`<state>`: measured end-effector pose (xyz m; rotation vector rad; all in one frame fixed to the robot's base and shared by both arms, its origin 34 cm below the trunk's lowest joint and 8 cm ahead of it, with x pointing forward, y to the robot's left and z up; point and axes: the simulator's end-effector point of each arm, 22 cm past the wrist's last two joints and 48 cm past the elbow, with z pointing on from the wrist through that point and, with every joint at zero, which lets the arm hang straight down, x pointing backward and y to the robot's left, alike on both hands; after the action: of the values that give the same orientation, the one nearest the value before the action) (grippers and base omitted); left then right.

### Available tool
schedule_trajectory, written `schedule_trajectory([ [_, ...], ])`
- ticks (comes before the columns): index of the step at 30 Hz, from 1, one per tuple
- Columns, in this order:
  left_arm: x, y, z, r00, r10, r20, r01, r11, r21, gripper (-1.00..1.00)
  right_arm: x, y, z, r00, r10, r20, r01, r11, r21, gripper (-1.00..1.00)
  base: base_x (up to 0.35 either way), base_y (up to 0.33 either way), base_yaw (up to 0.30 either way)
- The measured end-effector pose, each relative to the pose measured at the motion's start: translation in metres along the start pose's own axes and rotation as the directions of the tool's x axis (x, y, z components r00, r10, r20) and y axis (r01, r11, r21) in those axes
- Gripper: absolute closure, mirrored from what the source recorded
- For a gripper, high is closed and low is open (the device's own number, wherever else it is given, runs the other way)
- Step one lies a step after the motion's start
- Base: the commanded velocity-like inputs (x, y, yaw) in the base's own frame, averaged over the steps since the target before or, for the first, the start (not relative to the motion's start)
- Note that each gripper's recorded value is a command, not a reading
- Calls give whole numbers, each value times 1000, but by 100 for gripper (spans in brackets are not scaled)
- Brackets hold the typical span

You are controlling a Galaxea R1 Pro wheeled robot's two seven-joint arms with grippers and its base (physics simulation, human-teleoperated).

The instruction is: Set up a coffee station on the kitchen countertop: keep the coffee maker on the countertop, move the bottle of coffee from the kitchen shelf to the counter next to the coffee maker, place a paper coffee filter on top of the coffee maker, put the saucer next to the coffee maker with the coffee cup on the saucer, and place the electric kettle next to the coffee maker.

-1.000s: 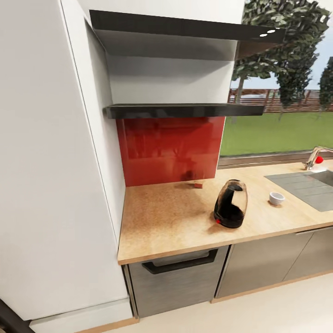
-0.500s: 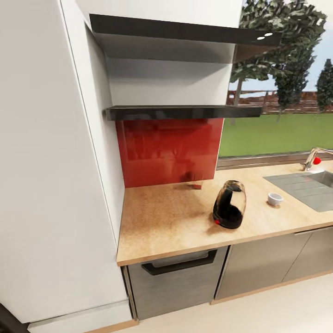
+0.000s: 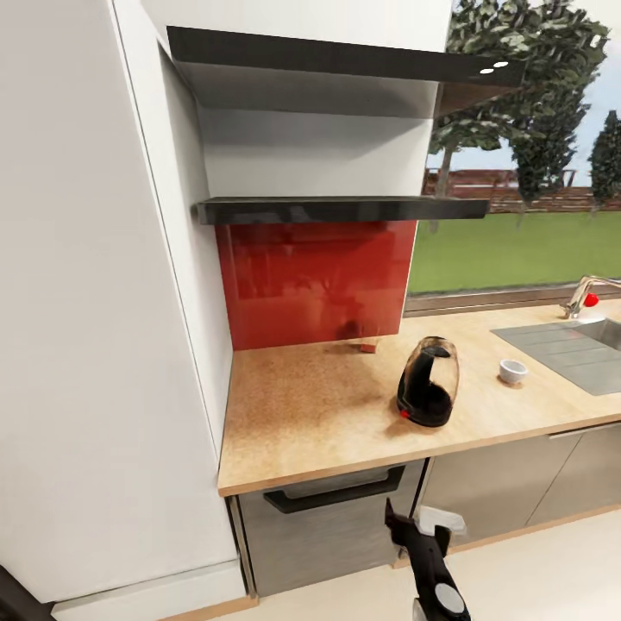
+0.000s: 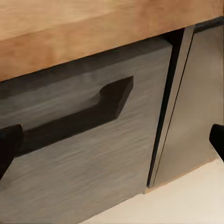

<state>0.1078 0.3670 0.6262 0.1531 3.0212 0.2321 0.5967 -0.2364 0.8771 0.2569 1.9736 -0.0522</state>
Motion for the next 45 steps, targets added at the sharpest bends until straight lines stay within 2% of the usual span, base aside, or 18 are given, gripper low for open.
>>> schedule_trajectory([
  [3, 0, -1, 0, 1000, 0, 0, 0, 1000, 1, -100, -48, 16, -1, 995, 48, 92, -48, 999, -6, -100, 0, 0, 0],
  [5, 0, 0, 0, 1000, 1, 1, -1, 1000, 1, -100, -74, 18, -2, 988, 66, 139, -66, 998, -5, -100, 0, 0, 0],
  [7, -1, 0, 0, 1000, 4, 2, -4, 1000, 2, -100, -142, 11, -4, 972, 90, 217, -102, 994, 49, -100, 0, 0, 0],
  [8, -1, 0, 0, 1000, 5, 2, -5, 1000, 2, -100, -165, 9, -5, 968, 94, 231, -113, 991, 69, -100, 0, 0, 0],
  [11, 0, 4, 0, 1000, 6, 0, -6, 1000, -3, -100, -217, 25, -9, 961, 80, 265, -105, 991, 81, -100, 0, 0, 0],
  [12, 0, 6, 0, 1000, 6, -1, -6, 1000, -5, -100, -222, 26, -10, 960, 76, 271, -107, 989, 100, -100, 0, 0, 0],
  [13, 1, 7, 0, 1000, 6, -2, -6, 1000, -7, -100, -225, 33, -14, 959, 64, 277, -102, 987, 125, -100, 0, 0, 0],
  [16, 2, 7, 0, 1000, 6, -5, -6, 1000, -8, -100, -226, 56, -21, 958, 41, 283, -75, 991, 111, -100, 76, 30, 0],
  [24, 4, 7, 0, 1000, 3, -14, -4, 1000, -15, -100, -221, 58, -19, 962, 26, 272, -60, 991, 116, -100, 133, 81, 0],
  [25, 5, 7, 0, 1000, 3, -14, -3, 1000, -15, -100, -220, 57, -19, 962, 26, 270, -60, 991, 118, -100, 11, 7, 0],
  [27, 8, 5, -1, 1000, 3, -19, -4, 1000, -12, -100, -210, 37, -12, 968, 29, 248, -73, 983, 168, -100, 8, 3, 0],
  [30, 9, 4, -1, 1000, 3, -21, -4, 1000, -11, -100, -195, 18, -5, 976, 32, 215, -79, 974, 212, -100, 104, 1, 0],
  [45, 19, 2, -3, 999, 5, -36, -5, 1000, -9, -100, -188, 13, -2, 979, 31, 200, -77, 971, 226, -100, 147, 0, 0],
])
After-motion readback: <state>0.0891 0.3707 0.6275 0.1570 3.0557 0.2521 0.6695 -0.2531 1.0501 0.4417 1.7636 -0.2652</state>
